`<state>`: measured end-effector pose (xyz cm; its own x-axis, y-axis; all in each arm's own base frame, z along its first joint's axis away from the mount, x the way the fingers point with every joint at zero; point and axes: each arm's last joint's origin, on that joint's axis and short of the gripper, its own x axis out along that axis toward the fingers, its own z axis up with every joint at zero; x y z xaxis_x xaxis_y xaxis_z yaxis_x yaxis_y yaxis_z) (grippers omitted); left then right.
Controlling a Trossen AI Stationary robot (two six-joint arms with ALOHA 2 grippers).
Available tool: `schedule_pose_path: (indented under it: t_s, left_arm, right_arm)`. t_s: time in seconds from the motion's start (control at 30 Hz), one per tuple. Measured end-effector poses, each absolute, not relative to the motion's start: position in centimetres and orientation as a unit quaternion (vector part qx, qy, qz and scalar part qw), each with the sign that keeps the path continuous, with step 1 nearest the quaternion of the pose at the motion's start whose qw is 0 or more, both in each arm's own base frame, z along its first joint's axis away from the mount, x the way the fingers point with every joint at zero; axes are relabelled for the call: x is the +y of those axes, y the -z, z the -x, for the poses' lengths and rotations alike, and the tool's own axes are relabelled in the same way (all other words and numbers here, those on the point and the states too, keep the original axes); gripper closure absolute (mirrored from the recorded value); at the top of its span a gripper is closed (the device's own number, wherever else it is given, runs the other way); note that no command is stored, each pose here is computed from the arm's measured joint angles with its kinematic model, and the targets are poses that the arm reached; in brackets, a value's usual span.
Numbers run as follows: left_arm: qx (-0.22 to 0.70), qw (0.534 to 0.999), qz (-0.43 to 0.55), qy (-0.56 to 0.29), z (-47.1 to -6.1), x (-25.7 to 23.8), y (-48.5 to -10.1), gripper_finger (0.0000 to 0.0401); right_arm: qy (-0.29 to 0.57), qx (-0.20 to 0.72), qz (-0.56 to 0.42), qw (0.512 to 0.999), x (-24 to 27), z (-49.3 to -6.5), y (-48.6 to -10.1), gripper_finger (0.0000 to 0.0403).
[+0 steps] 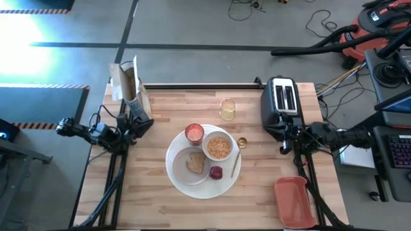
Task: Arrange a breakfast setting
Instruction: Return to Home Position
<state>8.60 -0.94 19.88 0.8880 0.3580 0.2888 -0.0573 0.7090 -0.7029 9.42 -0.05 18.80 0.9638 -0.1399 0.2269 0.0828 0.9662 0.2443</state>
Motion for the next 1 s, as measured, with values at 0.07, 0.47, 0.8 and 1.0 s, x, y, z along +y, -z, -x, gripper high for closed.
schedule_pose_path:
  t_s: [0.07,0.47,0.8,1.0]
  left_arm:
    - [-0.203,0.902,0.362,-0.116,-8.63,-0.95,-19.81,0.0324]
    - [-0.203,0.903,0.362,-0.117,-8.64,-0.95,-19.79,0.0324]
    - [-0.202,0.903,0.361,-0.117,-8.64,-0.95,-19.78,0.0324]
    - [-0.202,0.903,0.361,-0.117,-8.64,-0.95,-19.78,0.0324]
  right_arm:
    - [0.06,-0.122,-0.115,0.984,-0.17,-9.42,-18.8,0.0369]
    - [0.04,-0.113,-0.113,0.986,-0.09,-9.47,-18.66,0.0369]
    - [0.017,-0.113,-0.113,0.987,0.31,-9.45,-18.71,0.0369]
    - [0.001,-0.111,-0.115,0.987,0.61,-9.44,-18.71,0.0369]
